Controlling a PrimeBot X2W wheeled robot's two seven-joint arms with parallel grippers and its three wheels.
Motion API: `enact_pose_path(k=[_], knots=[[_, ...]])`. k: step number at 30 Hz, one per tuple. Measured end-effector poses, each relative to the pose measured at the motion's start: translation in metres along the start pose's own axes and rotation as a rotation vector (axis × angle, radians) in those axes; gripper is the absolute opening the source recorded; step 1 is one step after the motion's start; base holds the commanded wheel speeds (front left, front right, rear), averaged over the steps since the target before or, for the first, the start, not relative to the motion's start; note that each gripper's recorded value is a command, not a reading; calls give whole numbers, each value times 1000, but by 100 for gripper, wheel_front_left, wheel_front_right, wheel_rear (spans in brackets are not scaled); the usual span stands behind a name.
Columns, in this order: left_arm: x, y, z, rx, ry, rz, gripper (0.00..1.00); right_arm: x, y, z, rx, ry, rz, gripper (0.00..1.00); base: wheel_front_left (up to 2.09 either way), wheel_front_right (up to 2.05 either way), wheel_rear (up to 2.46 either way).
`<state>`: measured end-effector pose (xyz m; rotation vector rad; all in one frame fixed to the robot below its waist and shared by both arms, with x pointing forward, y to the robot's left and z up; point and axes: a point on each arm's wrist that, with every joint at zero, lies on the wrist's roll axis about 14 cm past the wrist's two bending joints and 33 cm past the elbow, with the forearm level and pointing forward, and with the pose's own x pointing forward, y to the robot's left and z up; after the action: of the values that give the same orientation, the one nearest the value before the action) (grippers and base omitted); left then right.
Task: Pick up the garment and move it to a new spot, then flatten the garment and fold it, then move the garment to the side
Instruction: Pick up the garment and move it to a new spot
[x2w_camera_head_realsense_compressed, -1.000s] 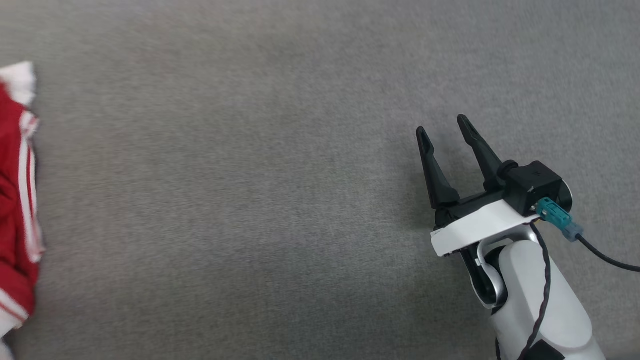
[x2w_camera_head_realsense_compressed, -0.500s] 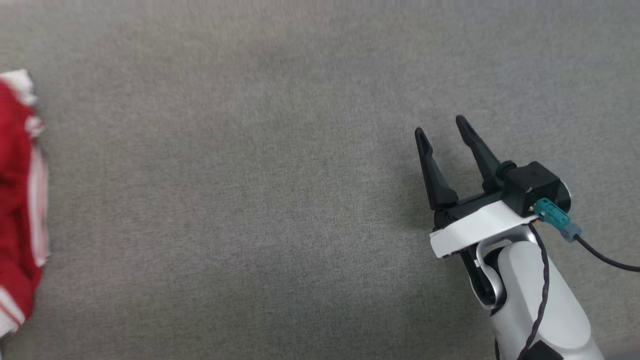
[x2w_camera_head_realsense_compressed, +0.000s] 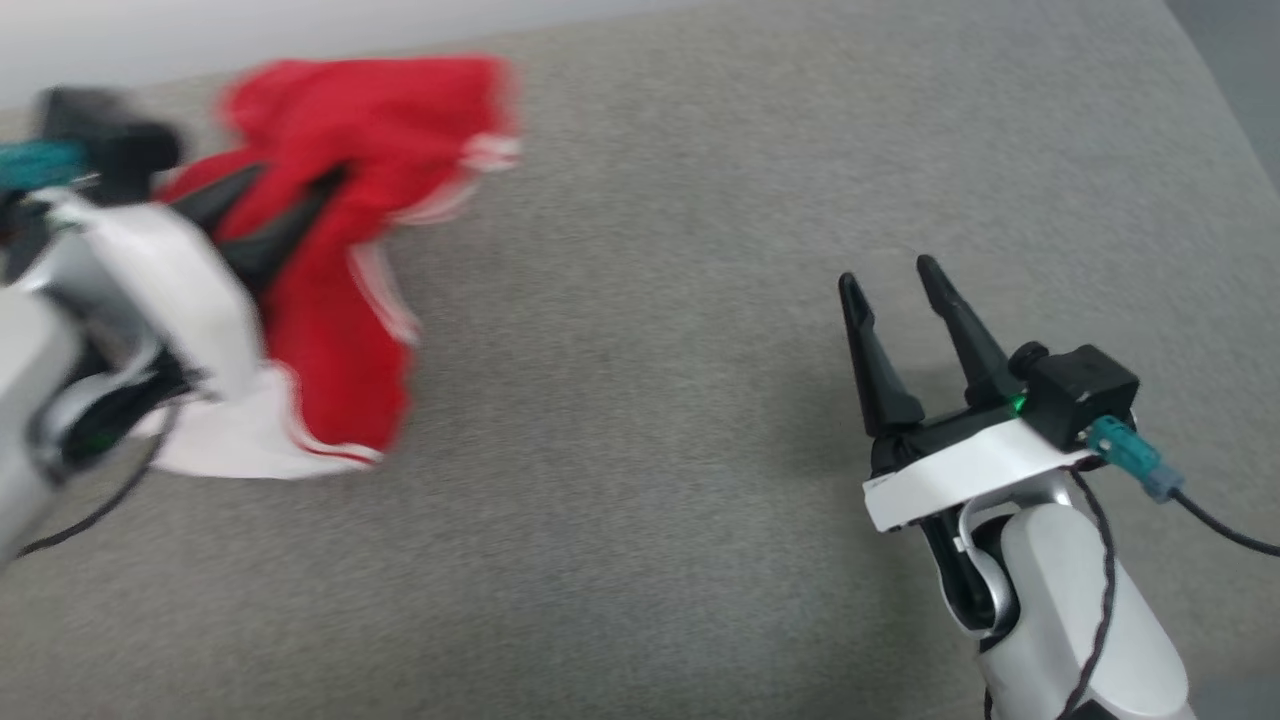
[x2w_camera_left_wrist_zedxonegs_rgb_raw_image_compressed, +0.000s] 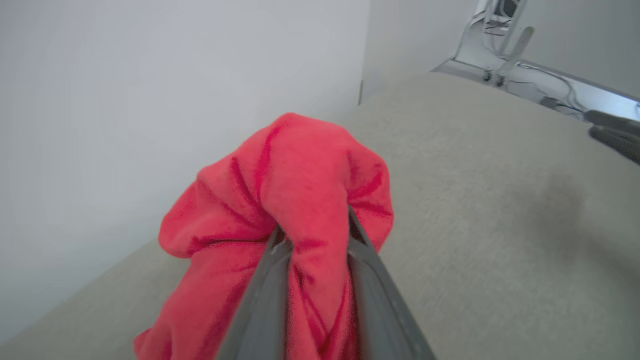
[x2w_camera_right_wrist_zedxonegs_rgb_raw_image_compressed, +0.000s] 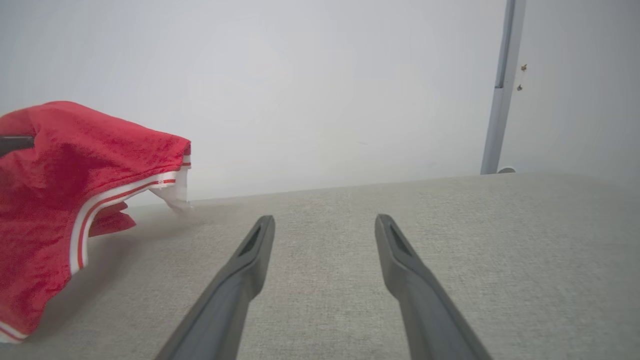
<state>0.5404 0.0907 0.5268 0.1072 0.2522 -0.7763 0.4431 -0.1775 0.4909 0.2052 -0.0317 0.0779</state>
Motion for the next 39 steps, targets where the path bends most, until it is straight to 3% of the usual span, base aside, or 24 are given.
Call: enact_pose_path(k=[8,11,14,22,36,39], knots=[[72,-144,31,84,-64,-455,0,-15,-43,8,41,-26,-132,100,0,0,0],[86,-178,36,86,-80,-559,0,-24,-58,7,58,-25,-182,100,0,0,0],[96,-196,12,106,3,-621,0,-36,-71,7,71,-20,-233,100,0,0,0],[102,-190,-81,146,323,-651,0,-70,-103,10,89,-22,-361,100,0,0,0],[126,-178,-133,243,456,-631,0,-81,-114,3,94,3,-417,100,0,0,0],[127,-177,-130,210,427,-621,44,-78,-113,1,88,8,-408,100,0,0,0]])
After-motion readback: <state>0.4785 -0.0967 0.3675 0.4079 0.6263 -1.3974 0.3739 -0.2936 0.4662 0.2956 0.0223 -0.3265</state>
